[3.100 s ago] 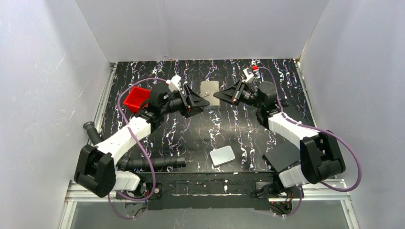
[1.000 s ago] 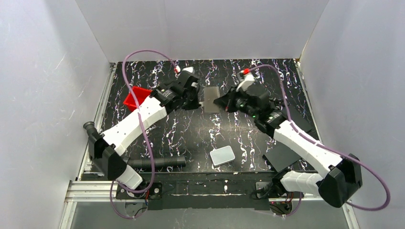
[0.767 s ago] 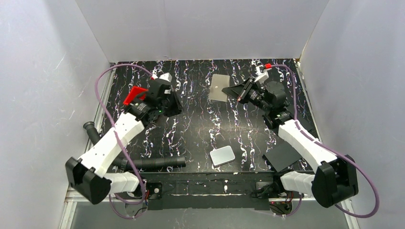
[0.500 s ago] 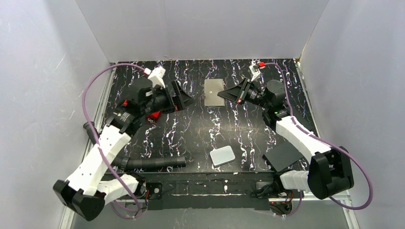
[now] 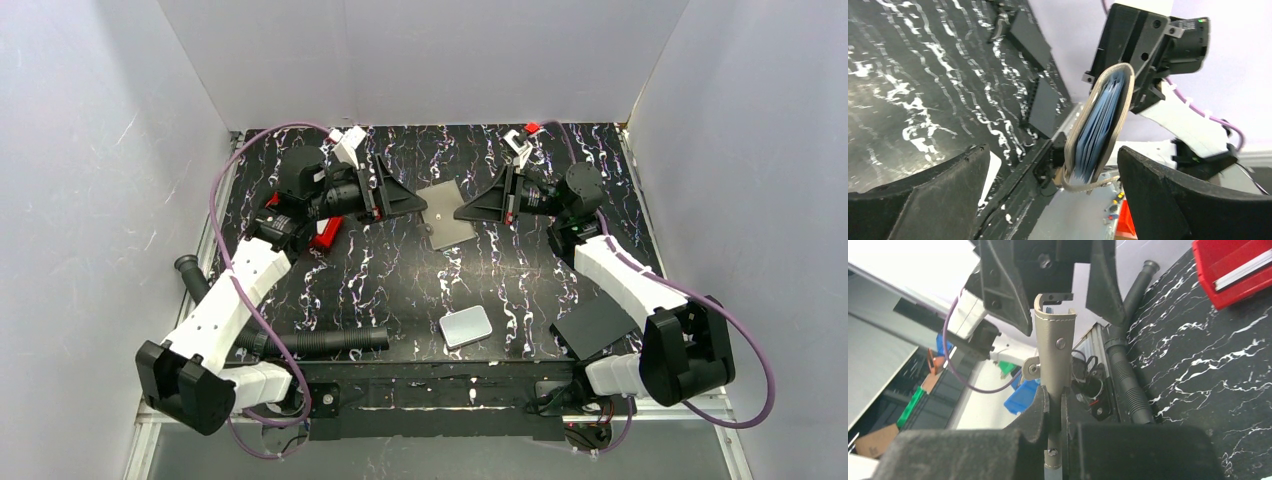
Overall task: Put the credit cards into the card holder
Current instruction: Open the card holder at the center of the board.
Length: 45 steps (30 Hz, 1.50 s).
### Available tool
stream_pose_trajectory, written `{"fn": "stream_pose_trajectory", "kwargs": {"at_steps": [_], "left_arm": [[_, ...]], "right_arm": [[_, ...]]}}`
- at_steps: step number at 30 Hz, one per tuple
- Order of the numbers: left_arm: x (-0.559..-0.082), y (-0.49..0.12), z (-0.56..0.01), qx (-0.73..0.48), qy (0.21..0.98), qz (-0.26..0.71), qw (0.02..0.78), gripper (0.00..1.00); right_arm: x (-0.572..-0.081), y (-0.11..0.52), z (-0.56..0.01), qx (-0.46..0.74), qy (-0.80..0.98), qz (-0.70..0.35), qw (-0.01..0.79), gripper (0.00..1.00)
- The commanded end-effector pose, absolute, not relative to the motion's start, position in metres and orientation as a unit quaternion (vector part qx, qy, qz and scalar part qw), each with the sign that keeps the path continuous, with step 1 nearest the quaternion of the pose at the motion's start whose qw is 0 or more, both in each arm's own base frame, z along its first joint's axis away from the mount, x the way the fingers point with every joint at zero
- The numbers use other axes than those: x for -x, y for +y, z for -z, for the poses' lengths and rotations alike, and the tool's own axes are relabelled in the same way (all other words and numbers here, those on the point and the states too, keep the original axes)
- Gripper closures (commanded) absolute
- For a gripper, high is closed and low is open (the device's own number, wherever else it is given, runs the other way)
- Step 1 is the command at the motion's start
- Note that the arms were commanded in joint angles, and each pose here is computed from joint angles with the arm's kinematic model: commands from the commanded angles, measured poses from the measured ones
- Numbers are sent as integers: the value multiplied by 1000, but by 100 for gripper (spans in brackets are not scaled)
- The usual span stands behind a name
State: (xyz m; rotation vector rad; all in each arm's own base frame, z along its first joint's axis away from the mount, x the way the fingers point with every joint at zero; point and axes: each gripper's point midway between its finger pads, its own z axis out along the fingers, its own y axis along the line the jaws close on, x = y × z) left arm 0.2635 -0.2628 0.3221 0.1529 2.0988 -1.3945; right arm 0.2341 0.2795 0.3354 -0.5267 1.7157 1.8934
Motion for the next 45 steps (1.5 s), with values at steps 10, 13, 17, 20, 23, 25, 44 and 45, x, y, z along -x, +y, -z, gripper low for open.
{"fn": "stream_pose_trajectory", "kwargs": {"at_steps": [10, 13, 17, 20, 23, 25, 44, 45], "left_arm": [[-206, -249, -374, -118, 698, 603, 367, 7], [-201, -240, -379, -102, 690, 599, 393, 3], [-210, -243, -384, -87, 694, 602, 385, 23], [-218, -248, -387, -83, 696, 605, 377, 34], [-224, -253, -389, -83, 694, 613, 369, 43], [-228, -255, -386, -78, 695, 614, 365, 46], [-234, -266, -380, -80, 697, 605, 375, 100], [-241, -264, -370, -66, 713, 588, 375, 100]], "right_arm": [[-213, 279, -376, 228, 567, -745, 266, 99], [-207, 276, -390, 228, 542, -766, 259, 99], [-201, 274, -402, 234, 521, -780, 256, 99], [-197, 276, -402, 238, 519, -781, 253, 99], [-195, 278, -403, 238, 516, -784, 252, 99], [-194, 279, -403, 239, 515, -784, 251, 99], [-227, 291, -351, 155, 593, -767, 191, 48], [-241, 289, -331, 123, 627, -747, 184, 41]]}}
